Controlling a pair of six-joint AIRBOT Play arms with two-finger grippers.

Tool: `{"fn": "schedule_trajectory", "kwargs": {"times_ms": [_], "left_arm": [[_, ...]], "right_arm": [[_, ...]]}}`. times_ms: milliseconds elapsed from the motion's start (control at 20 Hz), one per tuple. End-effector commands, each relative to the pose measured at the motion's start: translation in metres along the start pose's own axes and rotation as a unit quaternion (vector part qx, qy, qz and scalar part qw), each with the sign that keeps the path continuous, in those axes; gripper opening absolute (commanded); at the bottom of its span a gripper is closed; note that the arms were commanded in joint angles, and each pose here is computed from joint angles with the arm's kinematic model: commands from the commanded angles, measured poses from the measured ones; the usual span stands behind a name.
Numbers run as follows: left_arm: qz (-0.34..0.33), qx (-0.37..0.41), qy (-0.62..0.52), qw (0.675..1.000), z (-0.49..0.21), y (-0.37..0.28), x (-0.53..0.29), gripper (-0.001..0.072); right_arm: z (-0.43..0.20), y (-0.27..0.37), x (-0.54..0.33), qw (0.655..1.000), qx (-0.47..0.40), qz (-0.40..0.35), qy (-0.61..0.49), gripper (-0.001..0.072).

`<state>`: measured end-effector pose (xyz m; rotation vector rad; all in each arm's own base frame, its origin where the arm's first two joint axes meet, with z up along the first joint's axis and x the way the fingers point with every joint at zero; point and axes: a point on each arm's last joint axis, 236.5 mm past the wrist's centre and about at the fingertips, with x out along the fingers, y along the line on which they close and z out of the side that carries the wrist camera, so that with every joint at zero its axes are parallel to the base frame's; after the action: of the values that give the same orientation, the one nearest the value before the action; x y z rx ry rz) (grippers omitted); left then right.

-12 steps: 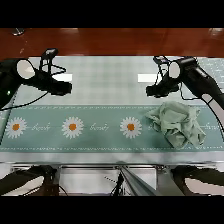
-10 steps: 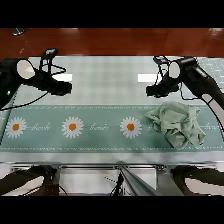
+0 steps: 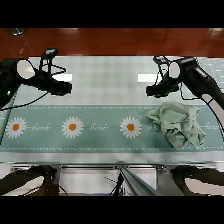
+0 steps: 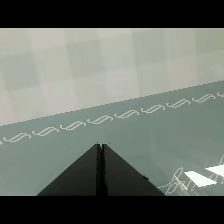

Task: Fold the shirts.

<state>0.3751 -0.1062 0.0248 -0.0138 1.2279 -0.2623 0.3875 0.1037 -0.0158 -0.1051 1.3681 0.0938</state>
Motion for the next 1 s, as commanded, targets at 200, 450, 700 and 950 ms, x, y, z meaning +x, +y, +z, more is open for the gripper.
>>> {"fn": "schedule_trajectory", "kwargs": {"times_ms": [200, 450, 700, 950], "left_arm": [[0.001, -0.001, -0.034, 0.999, 0.016, 0.001, 0.000, 0.0024], [0.002, -0.001, -0.088, 0.996, 0.042, 0.001, -0.003, 0.0025], [-0.003, -0.010, -0.074, 0.997, 0.037, -0.001, -0.007, 0.0705], [0.003, 0.026, 0.040, 0.999, -0.026, -0.001, -0.029, 0.0705]], "right_arm": [[0.009, 0.002, 0.000, 1.000, 0.001, 0.003, -0.020, 0.0030], [0.040, 0.006, -0.004, 0.996, -0.001, 0.011, -0.085, 0.0031], [0.032, 0.004, -0.003, 0.998, -0.006, 0.009, -0.067, 0.0624], [-0.009, -0.068, -0.057, 0.992, -0.039, -0.113, -0.026, 0.0627]]}}
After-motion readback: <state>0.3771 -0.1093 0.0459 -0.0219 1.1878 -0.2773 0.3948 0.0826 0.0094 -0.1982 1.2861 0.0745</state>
